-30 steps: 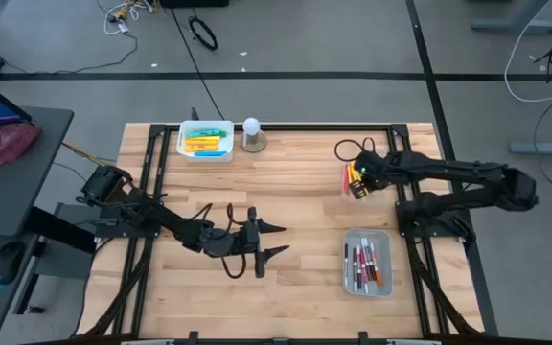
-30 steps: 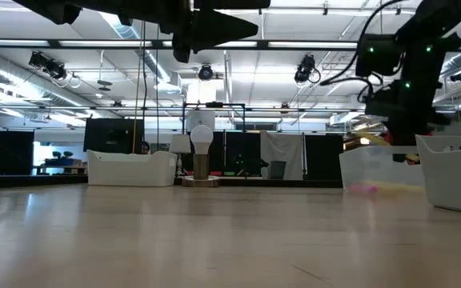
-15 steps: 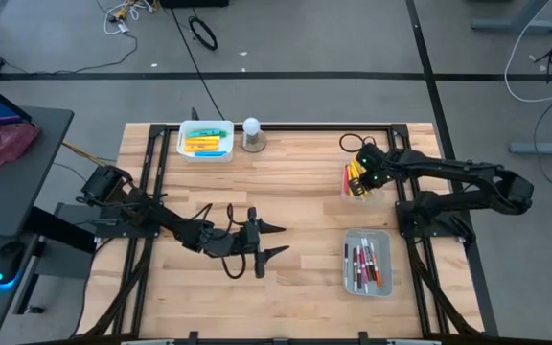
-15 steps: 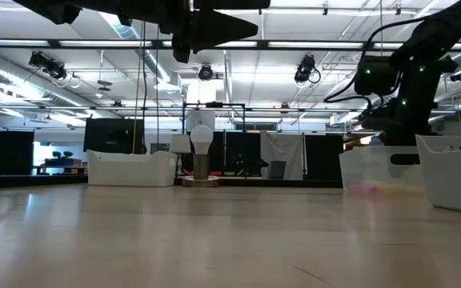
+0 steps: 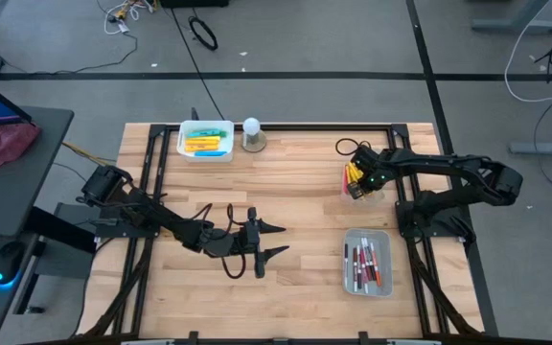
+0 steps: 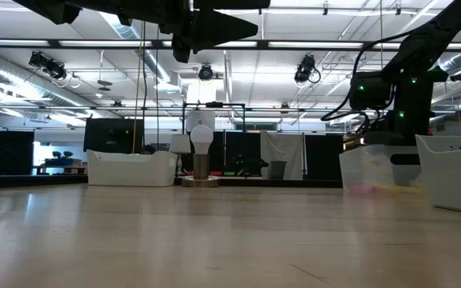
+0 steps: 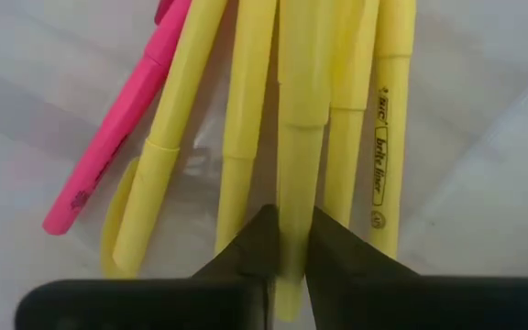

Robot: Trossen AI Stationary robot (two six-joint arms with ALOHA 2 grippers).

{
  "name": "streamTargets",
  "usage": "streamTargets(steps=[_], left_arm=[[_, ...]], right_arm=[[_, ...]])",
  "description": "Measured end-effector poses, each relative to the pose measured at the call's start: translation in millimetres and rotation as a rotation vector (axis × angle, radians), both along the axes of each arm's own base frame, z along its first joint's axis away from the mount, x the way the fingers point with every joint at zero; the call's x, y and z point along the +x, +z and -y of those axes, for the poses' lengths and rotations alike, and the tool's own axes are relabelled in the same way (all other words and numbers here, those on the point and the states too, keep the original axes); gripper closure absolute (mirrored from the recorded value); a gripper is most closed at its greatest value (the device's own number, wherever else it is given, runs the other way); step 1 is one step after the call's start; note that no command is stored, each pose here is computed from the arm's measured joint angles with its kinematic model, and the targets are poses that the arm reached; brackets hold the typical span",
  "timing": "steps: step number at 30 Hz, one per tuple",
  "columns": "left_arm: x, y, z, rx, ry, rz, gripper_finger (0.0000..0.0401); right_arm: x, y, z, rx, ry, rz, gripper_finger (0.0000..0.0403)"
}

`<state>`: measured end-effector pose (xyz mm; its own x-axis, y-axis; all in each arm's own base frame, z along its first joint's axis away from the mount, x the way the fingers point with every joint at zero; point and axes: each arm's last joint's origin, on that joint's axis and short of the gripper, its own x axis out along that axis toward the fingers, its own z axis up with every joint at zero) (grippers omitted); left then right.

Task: Pick & Place Markers
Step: Put the yellow pen into the transparent bin, then return to Home Position

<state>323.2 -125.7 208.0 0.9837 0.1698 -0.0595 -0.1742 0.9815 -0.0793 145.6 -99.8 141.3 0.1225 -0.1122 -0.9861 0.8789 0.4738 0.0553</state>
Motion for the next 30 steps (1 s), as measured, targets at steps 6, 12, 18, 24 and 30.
streamTargets(steps=[6, 12, 18, 24, 30], left_arm=[[0, 0, 0, 0.0, 0.002, 0.0, 0.0169], [0, 0, -1, 0.0, 0.002, 0.0, 0.0169], [0, 0, -1, -0.001, 0.002, 0.0, 0.0169], [0, 0, -1, -0.001, 0.002, 0.0, 0.0169], [0, 0, -1, -0.002, 0.002, 0.001, 0.0169]], right_arm=[[0, 5, 0, -0.011, 0.0, 0.015, 0.0307], [6, 31, 4, -0.032, -0.003, 0.046, 0.0251], [16, 68, 2, -0.099, 0.044, 0.141, 0.0246], [35, 86, -24, -0.209, 0.241, 0.349, 0.0262], [55, 86, -75, -0.249, 0.529, 0.66, 0.0272]])
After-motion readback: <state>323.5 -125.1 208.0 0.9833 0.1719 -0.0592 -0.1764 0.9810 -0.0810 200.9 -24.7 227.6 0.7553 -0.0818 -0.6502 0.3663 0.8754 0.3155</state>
